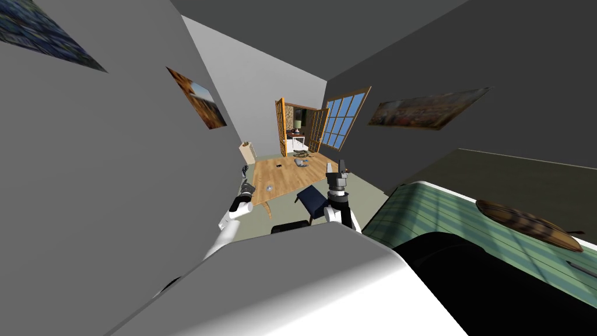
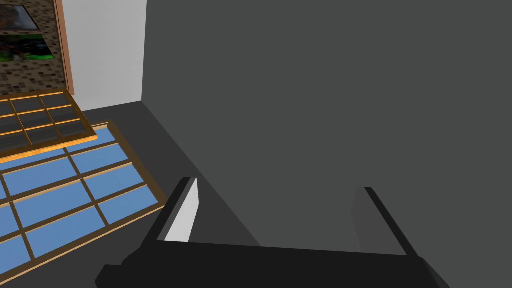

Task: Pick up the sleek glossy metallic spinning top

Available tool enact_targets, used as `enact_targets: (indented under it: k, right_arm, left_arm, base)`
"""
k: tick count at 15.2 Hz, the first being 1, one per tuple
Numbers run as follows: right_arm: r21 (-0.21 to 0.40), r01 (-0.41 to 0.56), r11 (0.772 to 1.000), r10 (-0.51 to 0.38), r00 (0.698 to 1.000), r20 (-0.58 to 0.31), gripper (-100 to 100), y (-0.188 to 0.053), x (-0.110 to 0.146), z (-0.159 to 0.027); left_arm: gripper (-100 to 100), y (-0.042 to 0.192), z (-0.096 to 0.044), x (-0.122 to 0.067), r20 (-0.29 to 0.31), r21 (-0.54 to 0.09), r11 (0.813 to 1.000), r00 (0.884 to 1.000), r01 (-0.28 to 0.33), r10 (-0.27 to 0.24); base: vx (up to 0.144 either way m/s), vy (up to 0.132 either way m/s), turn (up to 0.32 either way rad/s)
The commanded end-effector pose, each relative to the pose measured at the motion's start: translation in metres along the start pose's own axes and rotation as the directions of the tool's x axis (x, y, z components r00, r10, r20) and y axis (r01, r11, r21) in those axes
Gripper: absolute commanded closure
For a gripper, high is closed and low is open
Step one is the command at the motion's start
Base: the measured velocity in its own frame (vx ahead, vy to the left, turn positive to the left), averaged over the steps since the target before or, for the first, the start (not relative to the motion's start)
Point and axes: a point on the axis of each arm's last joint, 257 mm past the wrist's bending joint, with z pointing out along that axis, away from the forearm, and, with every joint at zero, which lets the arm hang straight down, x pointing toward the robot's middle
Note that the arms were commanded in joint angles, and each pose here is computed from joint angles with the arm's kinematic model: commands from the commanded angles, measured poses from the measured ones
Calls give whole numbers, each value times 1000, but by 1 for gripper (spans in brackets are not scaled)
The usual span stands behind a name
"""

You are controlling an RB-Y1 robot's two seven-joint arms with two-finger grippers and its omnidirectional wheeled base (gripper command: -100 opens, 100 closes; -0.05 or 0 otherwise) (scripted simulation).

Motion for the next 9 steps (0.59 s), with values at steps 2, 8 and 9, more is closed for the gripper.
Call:
enact_targets:
  k: [2, 8, 9]
  right_arm:
    - [0, 0, 1000, 0, 1000, 0, 0, 0, 0, 0]
    - [0, 0, 1000, 0, 1000, 0, 0, 0, 0, 0]
    - [0, 0, 1000, 0, 1000, 0, 0, 0, 0, 0]
  left_arm:
    - [-100, 11, 9, 0, 13, -33, 999, 999, 38, -38]
    - [-100, 41, 19, 0, 50, -109, 989, 994, 105, -100]
    - [-100, 49, 17, -5, 61, -124, 987, 993, 105, -98]
  base:
    - [-4, -18, 6]
    - [-8, -23, 13]
    - [-11, -27, 14]
